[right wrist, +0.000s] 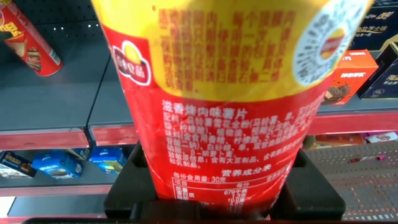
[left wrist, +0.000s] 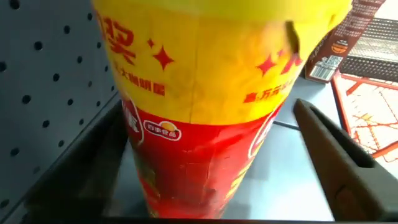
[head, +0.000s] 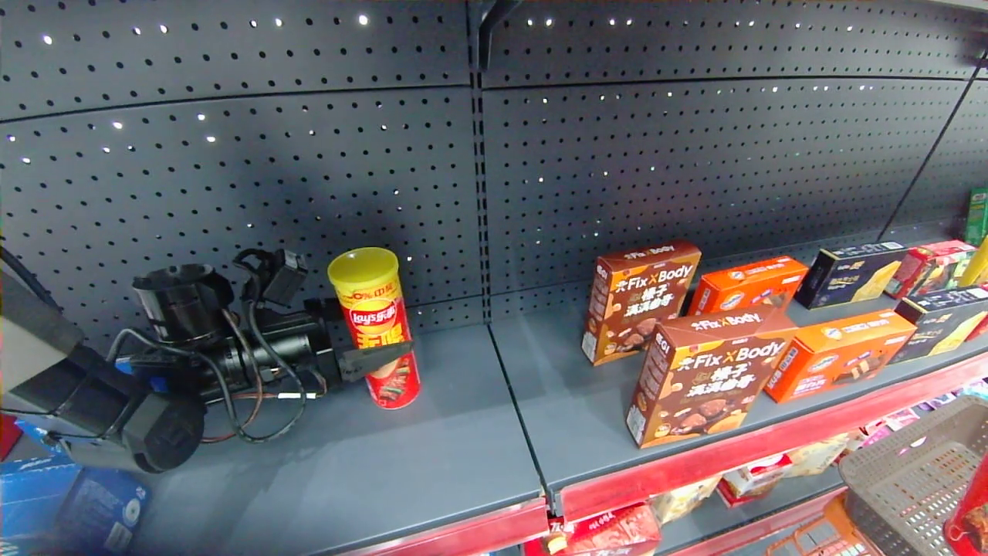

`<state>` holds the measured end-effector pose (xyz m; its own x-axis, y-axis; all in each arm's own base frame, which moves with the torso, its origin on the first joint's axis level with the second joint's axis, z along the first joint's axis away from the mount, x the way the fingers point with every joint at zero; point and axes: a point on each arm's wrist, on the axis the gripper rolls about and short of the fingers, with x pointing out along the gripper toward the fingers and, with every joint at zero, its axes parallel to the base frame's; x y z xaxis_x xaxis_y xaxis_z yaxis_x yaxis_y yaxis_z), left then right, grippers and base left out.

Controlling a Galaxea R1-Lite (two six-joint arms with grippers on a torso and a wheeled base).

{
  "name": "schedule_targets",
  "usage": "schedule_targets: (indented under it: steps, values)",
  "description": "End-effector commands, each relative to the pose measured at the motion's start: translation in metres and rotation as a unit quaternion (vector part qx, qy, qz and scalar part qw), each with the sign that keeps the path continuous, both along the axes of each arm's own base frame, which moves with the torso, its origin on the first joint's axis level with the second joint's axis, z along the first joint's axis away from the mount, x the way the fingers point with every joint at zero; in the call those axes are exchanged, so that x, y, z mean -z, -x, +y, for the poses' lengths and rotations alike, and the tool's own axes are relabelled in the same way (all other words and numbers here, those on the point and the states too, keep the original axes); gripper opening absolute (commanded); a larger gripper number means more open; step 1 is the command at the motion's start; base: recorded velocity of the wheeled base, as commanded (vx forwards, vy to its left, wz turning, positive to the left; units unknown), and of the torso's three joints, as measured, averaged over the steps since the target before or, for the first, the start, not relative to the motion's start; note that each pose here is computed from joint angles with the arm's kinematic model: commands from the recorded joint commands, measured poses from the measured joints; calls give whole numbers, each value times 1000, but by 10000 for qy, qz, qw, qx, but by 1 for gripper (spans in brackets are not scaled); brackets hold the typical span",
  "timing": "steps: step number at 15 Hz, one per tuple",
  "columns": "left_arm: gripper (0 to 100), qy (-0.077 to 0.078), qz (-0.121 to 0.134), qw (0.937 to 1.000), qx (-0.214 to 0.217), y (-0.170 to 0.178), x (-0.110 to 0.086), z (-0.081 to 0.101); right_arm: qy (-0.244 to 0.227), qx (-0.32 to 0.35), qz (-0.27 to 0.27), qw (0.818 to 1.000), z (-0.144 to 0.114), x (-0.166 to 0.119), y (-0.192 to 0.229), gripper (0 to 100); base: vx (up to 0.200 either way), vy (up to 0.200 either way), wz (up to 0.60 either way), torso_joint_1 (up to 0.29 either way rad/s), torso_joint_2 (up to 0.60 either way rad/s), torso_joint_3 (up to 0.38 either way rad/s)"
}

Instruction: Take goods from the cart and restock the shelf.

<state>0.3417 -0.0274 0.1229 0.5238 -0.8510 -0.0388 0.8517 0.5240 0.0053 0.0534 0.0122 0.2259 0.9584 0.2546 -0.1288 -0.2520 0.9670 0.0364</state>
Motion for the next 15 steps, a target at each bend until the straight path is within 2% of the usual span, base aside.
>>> schedule_targets:
  steps: [1,5,8,11,15]
  values:
    - [0,3,-22,10000,80,-2,0,0,4,-8,28,10000,0,1,0,0,0,0,0,0,0,0]
    - [0,8,-2,10000,41,0,-2,-1,2,-62,13,10000,1,0,0,0,0,0,0,0,0,0]
    - [0,103,3,9999,21,22,-19,1,5,-62,28,10000,1,1,-1,0,0,0,0,0,0,0]
    - [0,117,-39,9999,28,47,-28,2,5,-62,28,10000,1,1,0,0,0,0,0,0,0,0]
    - [0,103,96,9999,58,84,-27,3,1,-54,5,10000,0,2,1,0,0,0,0,0,0,0]
